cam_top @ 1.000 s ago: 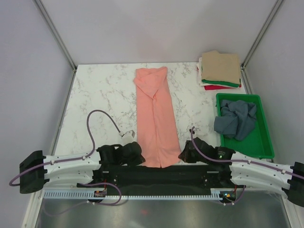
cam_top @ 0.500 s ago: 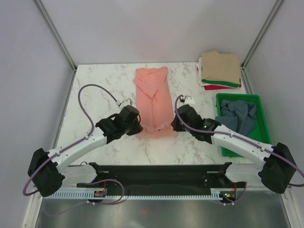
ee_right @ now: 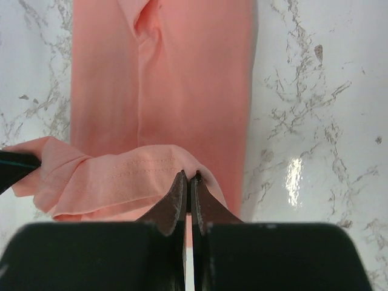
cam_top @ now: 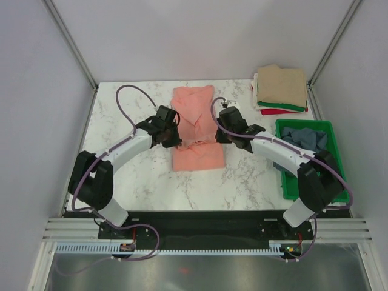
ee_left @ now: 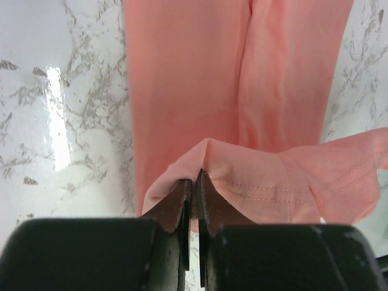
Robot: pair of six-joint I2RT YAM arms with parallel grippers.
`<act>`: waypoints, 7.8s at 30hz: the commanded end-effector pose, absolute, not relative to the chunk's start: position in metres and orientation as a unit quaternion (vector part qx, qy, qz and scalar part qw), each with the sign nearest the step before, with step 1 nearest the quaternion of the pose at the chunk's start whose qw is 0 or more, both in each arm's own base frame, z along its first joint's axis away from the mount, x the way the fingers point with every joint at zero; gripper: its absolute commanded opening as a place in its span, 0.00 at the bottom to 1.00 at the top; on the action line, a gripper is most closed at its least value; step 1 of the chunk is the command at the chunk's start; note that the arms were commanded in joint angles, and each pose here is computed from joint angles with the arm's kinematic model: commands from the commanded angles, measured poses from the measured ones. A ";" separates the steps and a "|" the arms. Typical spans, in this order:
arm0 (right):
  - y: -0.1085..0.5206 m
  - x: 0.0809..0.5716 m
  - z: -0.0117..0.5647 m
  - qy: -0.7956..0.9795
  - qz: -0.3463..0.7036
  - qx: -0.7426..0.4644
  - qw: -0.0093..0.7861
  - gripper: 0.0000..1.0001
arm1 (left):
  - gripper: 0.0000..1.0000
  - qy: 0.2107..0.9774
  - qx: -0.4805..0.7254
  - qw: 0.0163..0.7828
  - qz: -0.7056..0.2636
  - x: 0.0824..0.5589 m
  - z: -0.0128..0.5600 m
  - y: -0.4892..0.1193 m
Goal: Fold and stack the t-shirts
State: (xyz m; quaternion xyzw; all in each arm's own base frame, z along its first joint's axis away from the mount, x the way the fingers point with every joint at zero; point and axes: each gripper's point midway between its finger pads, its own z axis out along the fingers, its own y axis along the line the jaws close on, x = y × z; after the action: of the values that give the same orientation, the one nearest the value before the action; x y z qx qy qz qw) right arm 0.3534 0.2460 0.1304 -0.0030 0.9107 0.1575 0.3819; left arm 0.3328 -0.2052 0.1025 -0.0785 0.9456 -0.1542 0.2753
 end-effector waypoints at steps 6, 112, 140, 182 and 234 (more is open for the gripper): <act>0.252 0.401 0.123 0.905 0.176 -0.008 0.387 0.00 | 0.07 0.942 -0.040 0.284 -0.173 0.379 0.107 -0.213; 0.212 0.242 0.190 0.892 0.231 -0.032 0.388 0.00 | 0.02 0.891 -0.057 0.410 -0.185 0.201 0.203 -0.165; 0.214 0.451 0.152 0.919 0.138 -0.015 0.368 0.00 | 0.06 0.918 -0.108 0.318 -0.213 0.429 0.173 -0.148; 0.202 0.352 0.112 0.916 0.217 -0.037 0.334 0.98 | 0.48 0.935 -0.064 0.299 -0.177 0.392 0.197 -0.098; 0.164 0.485 0.254 0.825 0.124 -0.215 0.508 0.00 | 0.47 0.913 -0.078 0.399 -0.032 0.317 0.194 -0.050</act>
State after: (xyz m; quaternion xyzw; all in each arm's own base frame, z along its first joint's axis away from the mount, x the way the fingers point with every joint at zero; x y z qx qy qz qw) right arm 0.4787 0.2078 0.2365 -0.1890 0.8188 0.2322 0.4898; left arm 0.3016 -0.0555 0.1960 -0.0966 0.9158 -0.0593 0.3853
